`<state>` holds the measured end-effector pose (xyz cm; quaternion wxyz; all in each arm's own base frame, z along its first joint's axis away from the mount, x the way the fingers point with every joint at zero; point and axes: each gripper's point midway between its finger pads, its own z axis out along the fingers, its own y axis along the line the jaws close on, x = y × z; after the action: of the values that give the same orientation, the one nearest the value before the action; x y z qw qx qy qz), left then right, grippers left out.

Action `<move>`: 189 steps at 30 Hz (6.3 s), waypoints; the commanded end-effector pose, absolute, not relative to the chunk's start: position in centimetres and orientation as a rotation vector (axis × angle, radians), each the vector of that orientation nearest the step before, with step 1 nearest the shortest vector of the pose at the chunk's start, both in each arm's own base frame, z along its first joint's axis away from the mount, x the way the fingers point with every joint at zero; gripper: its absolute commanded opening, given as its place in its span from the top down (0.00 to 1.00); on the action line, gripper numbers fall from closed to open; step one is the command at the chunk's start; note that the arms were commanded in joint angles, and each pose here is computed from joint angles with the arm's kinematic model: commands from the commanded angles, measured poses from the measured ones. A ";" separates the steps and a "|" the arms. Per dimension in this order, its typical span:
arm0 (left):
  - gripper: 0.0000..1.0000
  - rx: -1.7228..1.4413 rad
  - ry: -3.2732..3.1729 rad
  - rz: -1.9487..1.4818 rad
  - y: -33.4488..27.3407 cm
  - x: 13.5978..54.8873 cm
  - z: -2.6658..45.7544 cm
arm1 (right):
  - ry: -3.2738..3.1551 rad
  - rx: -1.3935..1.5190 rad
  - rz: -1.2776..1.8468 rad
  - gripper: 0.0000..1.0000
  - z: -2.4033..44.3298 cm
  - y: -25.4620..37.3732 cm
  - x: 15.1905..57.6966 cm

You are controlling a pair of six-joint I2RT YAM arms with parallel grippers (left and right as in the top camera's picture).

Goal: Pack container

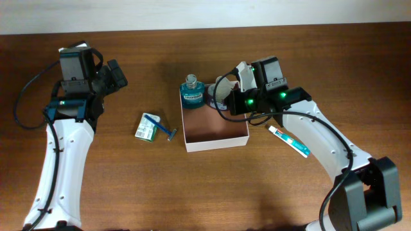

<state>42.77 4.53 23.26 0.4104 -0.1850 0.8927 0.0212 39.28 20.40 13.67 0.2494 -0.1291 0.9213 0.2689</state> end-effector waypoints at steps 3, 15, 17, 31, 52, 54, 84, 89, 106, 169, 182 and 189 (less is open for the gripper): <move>0.01 -0.467 2.232 0.050 4.7 43.0 23.9 | 2.454 -0.425 0.623 0.94 14.1 19.6 40.1; 0.01 -0.467 2.232 0.050 4.7 43.0 23.9 | 2.384 -0.547 0.464 0.94 14.2 18.6 41.4; 0.01 -0.467 2.232 0.050 4.7 43.0 23.9 | 2.366 -0.545 0.460 0.95 14.5 18.6 41.7; 0.01 -0.467 2.232 0.050 4.7 43.0 23.9 | 2.318 -0.548 0.322 0.94 14.9 17.4 43.2; 0.00 -0.467 2.232 0.050 4.7 43.0 23.9 | 2.398 -0.552 0.308 0.52 15.0 16.5 41.0; 0.01 -0.467 2.232 0.050 4.7 43.0 23.9 | 2.380 -0.544 0.305 0.44 16.3 16.1 40.6; 0.01 -0.467 2.232 0.050 4.7 43.0 23.9 | 2.859 -0.236 -0.013 0.45 14.4 2.6 30.5; 0.01 -0.467 2.232 0.050 4.7 43.0 23.9 | 2.971 -0.247 -0.015 0.54 10.6 2.7 31.1; 0.01 -0.467 2.232 0.050 4.7 43.0 23.9 | 2.900 -0.723 0.160 0.59 5.3 5.3 34.2; 0.01 -0.467 2.232 0.050 4.7 43.0 23.9 | 2.820 -0.707 0.086 0.95 1.2 3.5 34.4; 0.01 -0.467 2.232 0.050 4.7 43.0 23.9 | 2.673 -0.668 0.458 0.96 15.2 8.7 35.0; 0.00 -0.467 2.232 0.050 4.7 43.0 23.9 | 2.433 -0.895 0.508 0.96 21.5 15.2 33.9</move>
<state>42.77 4.53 23.25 0.4102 -0.1850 0.8928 0.0213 34.75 11.18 18.63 0.2107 -0.2793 0.9241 0.1535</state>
